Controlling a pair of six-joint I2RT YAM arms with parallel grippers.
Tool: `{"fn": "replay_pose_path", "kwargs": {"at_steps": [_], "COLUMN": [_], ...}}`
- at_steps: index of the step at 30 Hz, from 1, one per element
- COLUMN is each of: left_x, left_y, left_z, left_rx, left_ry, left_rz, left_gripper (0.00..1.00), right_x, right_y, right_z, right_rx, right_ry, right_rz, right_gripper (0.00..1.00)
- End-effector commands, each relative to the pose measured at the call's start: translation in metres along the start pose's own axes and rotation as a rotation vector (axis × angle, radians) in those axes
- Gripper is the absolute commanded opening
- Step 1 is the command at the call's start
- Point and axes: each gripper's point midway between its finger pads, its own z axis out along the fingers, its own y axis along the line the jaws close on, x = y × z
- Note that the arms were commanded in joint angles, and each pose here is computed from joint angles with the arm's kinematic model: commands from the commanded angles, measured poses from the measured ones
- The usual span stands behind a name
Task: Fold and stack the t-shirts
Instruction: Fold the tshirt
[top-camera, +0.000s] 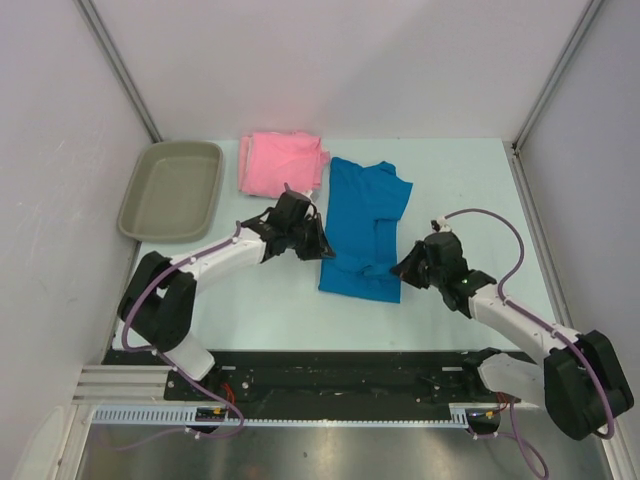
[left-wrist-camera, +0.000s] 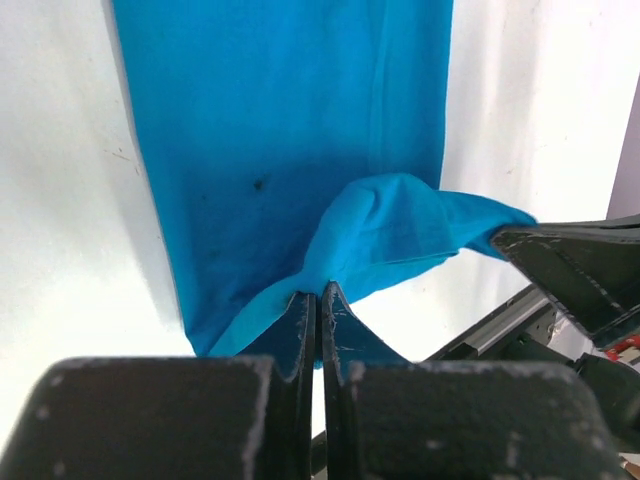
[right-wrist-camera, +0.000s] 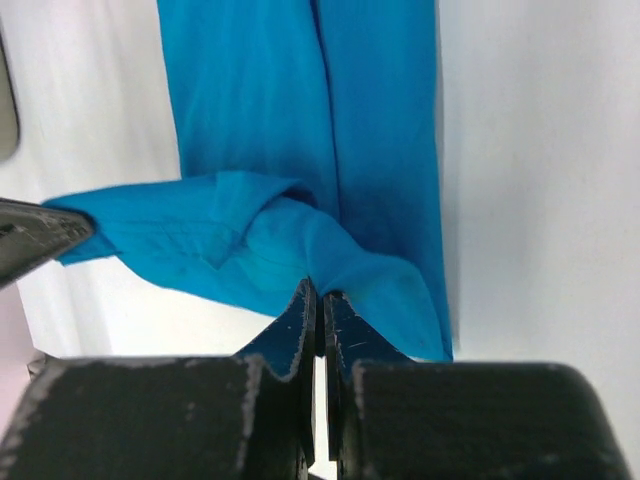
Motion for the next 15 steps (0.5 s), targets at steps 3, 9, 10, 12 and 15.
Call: {"fn": "replay_pose_path", "kwargs": {"at_steps": [3, 9, 10, 12, 15], "left_x": [-0.028, -0.045, -0.049, -0.059, -0.072], "left_y": [-0.008, -0.006, 0.000, -0.003, -0.001], "left_z": [0.002, 0.010, 0.013, 0.014, 0.019], "left_rx": [0.035, 0.045, 0.036, 0.046, 0.040], "left_ry": [-0.026, -0.031, -0.031, -0.035, -0.034], "left_rz": [0.020, -0.004, -0.013, -0.014, -0.012], "left_gripper": [0.00, 0.00, 0.00, 0.00, 0.00], "right_x": [-0.047, -0.069, -0.071, -0.074, -0.086], "right_y": [0.027, 0.032, 0.029, 0.026, 0.026], "right_z": [0.011, 0.028, 0.031, 0.038, 0.044], "right_rx": [-0.073, -0.076, -0.067, -0.056, -0.057], "right_ry": [-0.079, -0.098, -0.099, -0.094, -0.109], "right_rz": [-0.019, -0.024, -0.024, -0.034, -0.030], "right_gripper": [0.00, 0.00, 0.00, 0.00, 0.00]}}
